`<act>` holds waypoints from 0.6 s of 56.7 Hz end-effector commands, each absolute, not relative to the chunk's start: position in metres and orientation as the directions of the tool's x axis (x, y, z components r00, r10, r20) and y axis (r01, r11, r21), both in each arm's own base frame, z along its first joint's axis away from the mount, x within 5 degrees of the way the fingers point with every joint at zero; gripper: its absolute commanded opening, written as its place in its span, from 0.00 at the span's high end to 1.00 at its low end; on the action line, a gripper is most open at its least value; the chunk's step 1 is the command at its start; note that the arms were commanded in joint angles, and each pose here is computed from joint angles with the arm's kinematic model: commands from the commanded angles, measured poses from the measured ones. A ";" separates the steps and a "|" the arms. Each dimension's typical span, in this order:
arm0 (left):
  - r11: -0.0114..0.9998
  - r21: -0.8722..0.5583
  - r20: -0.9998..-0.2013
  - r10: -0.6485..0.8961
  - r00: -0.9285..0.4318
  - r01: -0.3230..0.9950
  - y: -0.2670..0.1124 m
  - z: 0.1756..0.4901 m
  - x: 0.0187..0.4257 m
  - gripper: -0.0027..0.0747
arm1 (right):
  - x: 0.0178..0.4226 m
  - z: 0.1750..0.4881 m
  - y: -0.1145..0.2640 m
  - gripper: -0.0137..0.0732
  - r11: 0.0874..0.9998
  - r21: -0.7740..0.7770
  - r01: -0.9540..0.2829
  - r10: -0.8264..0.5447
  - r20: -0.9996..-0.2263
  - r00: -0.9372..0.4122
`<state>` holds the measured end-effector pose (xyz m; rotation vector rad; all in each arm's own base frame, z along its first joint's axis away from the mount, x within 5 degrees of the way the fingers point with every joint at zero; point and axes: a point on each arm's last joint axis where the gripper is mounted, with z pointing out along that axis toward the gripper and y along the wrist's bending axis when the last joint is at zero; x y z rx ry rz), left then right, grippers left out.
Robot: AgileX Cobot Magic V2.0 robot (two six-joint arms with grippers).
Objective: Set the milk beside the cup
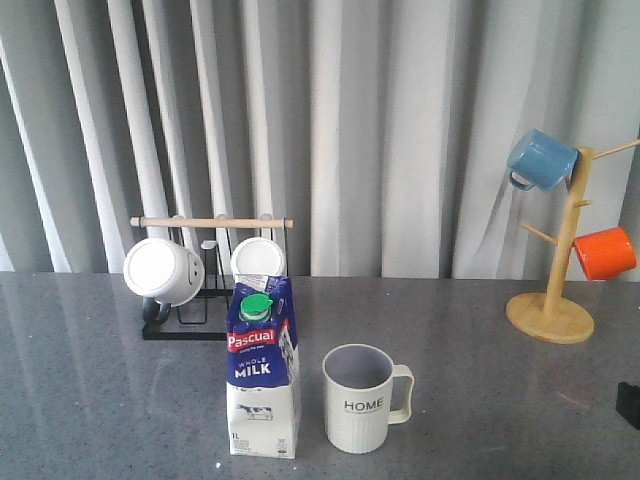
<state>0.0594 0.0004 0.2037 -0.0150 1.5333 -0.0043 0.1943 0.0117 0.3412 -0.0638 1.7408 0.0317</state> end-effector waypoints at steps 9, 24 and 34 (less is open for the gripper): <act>1.000 -0.009 -0.988 -0.009 0.154 -0.002 0.000 0.217 0.054 0.97 | 0.194 0.359 0.011 0.85 0.998 -0.026 -0.060 -0.030 -0.998 -0.063; 1.000 -0.010 -0.988 -0.010 0.154 -0.003 0.000 0.218 0.053 0.97 | 0.194 0.359 0.011 0.85 0.998 -0.026 -0.060 -0.030 -0.998 -0.063; 1.000 -0.009 -0.988 -0.009 0.155 -0.003 0.000 0.218 0.053 0.97 | 0.194 0.359 0.011 0.85 0.998 -0.026 -0.060 -0.030 -0.998 -0.063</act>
